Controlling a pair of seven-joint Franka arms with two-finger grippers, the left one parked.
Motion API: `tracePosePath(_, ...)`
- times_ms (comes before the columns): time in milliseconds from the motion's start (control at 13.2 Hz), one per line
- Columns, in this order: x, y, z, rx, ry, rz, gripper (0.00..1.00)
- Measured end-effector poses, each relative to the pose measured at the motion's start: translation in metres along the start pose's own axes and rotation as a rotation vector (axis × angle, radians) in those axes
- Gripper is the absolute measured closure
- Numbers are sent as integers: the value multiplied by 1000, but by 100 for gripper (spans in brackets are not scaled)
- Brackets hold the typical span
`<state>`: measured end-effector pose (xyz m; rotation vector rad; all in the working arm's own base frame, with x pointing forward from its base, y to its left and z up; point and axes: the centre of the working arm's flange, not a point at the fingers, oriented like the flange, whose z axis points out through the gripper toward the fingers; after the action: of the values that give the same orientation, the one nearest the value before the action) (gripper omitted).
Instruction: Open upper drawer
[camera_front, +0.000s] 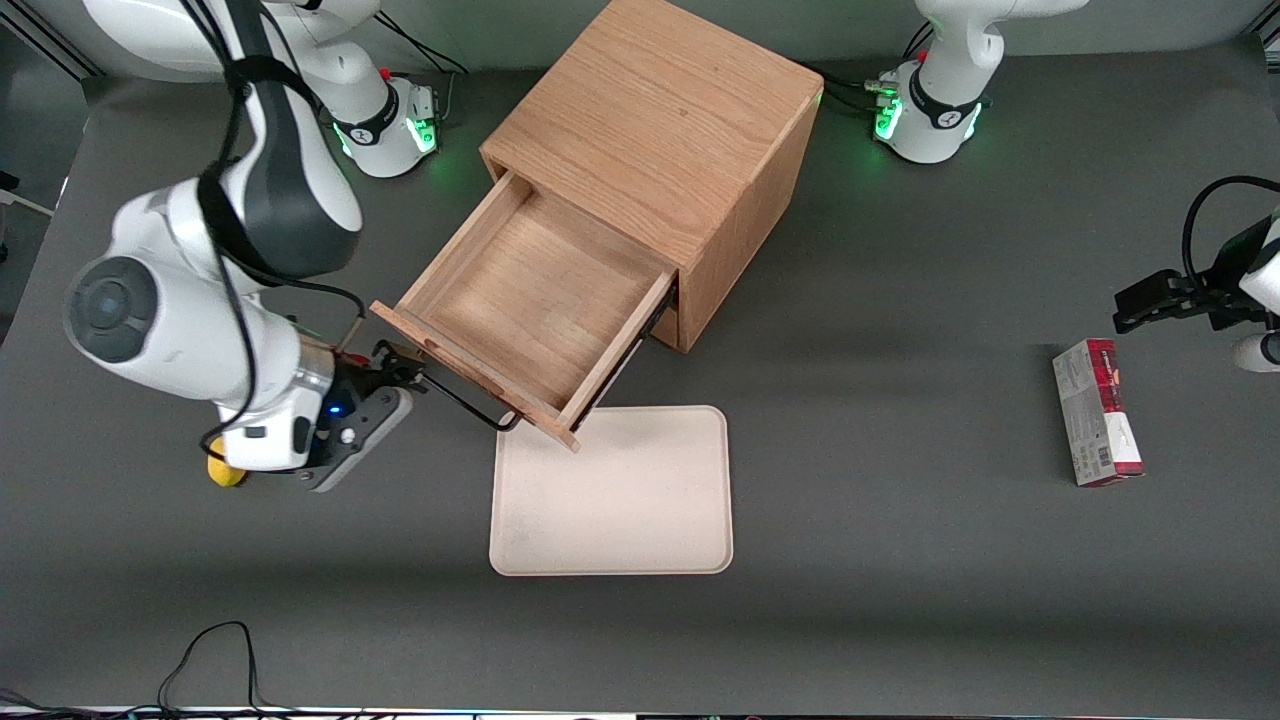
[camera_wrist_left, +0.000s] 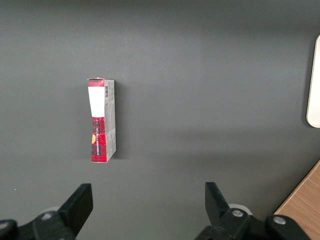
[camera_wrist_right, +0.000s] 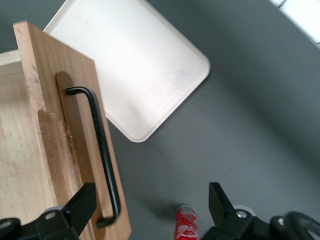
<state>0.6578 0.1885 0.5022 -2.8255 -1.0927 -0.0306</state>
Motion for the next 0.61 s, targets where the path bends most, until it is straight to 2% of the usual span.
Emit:
tracePosePath(228,-25,28,-47,-42,36,77,0)
tracePosePath(304,-39,37,-60,-43,32,146,0)
tracePosePath(608,-80,51,-89,-9,-29,425,0)
